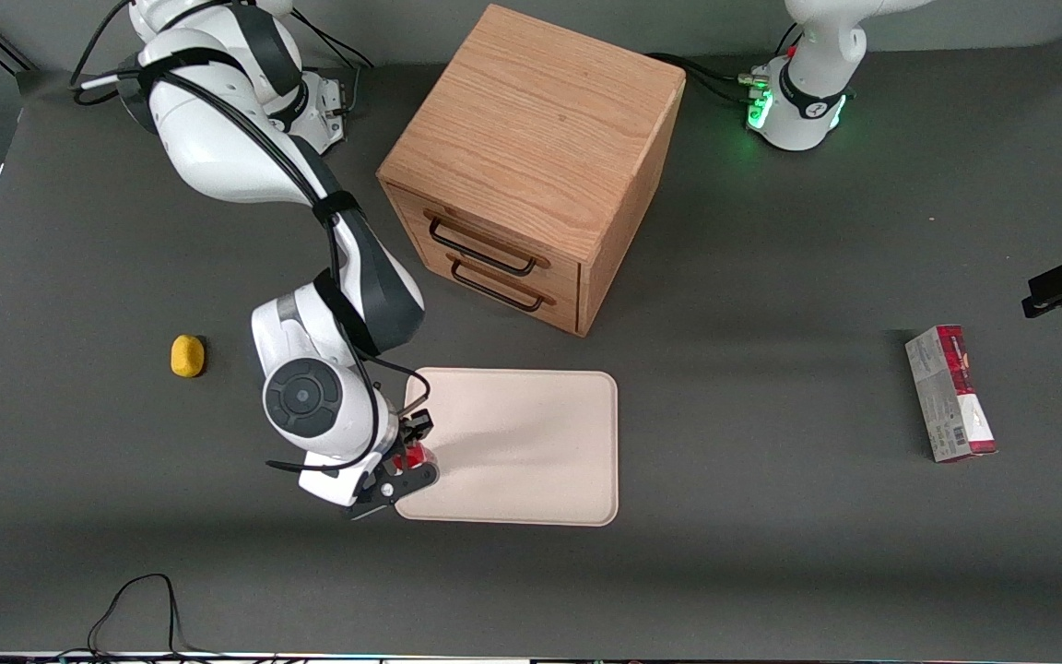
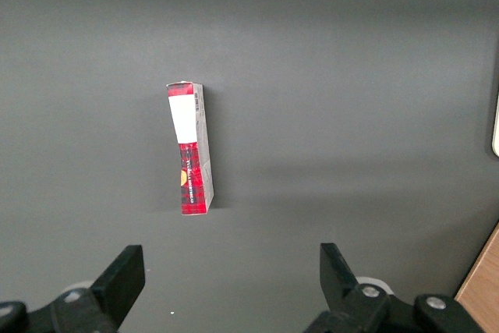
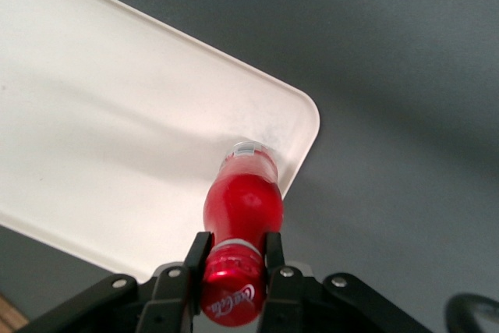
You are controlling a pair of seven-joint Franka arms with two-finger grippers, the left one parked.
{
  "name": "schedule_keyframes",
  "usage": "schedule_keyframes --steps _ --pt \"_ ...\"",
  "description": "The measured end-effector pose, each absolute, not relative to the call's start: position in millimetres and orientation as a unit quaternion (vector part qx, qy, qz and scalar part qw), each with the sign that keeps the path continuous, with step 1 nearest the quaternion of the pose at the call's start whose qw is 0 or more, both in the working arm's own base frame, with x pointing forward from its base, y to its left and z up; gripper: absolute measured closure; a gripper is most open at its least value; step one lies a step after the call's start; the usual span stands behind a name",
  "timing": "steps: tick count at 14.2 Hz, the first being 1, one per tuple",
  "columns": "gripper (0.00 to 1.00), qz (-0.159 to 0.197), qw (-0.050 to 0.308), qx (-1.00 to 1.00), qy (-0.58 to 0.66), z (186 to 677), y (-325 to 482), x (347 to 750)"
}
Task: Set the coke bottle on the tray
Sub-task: 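Stand the bottle upright on the tray's corner and lower it, then open the right gripper and lift away from the bottle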
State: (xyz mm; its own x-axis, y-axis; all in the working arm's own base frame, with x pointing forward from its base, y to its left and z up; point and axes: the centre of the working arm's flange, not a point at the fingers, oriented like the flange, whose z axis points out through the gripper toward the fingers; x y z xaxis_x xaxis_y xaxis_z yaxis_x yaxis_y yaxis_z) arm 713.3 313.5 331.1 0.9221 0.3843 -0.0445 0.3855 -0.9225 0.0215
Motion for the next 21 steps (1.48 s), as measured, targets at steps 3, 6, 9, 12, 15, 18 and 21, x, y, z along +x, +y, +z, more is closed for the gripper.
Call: schedule_keyframes --steps 3,6,9,12,15,18,21 --pt "0.68 -0.021 0.015 0.980 0.197 317.1 314.3 714.9" --pt "0.65 -0.020 0.015 0.980 0.197 317.4 314.3 715.0" --pt "0.39 -0.017 0.014 0.980 0.197 320.3 314.6 715.7" --pt "0.07 -0.010 0.014 0.980 0.196 338.1 314.5 715.7" --pt "0.00 -0.016 0.016 0.980 0.196 386.5 310.1 706.5" --pt "0.00 -0.023 0.020 0.981 0.194 465.3 299.2 684.2" --pt "0.00 -0.040 0.029 0.981 0.187 550.6 276.2 646.5"
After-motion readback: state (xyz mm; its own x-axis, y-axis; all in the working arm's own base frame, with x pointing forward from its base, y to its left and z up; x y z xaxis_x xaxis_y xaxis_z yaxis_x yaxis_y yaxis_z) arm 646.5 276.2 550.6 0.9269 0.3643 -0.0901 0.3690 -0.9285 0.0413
